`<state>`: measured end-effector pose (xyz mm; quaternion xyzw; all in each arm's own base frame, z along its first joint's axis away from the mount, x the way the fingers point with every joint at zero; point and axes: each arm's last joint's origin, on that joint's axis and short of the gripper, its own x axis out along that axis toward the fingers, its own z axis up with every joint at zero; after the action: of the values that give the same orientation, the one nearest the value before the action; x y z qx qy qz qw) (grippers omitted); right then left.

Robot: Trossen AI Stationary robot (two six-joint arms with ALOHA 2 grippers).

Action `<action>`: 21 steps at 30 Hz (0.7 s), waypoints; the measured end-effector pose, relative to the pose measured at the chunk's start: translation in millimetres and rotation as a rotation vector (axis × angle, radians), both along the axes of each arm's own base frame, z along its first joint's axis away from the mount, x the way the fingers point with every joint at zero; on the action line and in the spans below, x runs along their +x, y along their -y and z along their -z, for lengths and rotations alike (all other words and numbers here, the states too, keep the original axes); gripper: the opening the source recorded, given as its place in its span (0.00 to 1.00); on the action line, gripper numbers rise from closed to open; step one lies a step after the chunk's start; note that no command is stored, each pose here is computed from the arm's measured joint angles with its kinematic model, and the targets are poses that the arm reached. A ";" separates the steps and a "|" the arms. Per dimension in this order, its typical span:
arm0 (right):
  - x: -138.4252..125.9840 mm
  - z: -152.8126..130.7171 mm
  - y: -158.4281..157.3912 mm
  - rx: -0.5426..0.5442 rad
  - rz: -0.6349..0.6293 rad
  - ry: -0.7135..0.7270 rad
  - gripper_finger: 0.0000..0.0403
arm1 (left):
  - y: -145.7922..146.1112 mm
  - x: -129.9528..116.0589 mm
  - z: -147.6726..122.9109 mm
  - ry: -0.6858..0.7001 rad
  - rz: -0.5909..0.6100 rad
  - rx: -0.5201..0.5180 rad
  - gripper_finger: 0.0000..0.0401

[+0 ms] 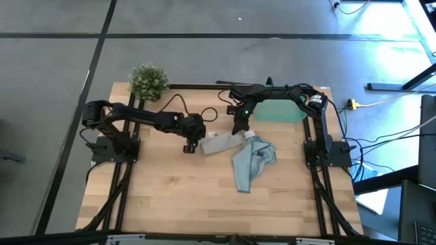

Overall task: Roll microfiber towels into tight, uniform cylinder then place into a basket
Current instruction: Roll the grey microfiber towel

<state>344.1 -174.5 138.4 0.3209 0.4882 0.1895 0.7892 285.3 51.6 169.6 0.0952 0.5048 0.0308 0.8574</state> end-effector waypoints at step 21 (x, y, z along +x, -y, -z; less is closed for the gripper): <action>0.0 0.0 0.9 0.008 0.018 -0.012 0.03 | 8.2 20.1 2.9 0.171 0.068 -0.164 0.22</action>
<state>344.1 -175.4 138.4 0.3298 0.4890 0.1824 0.7866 305.4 43.4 166.7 0.0391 0.4274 -0.0317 0.9027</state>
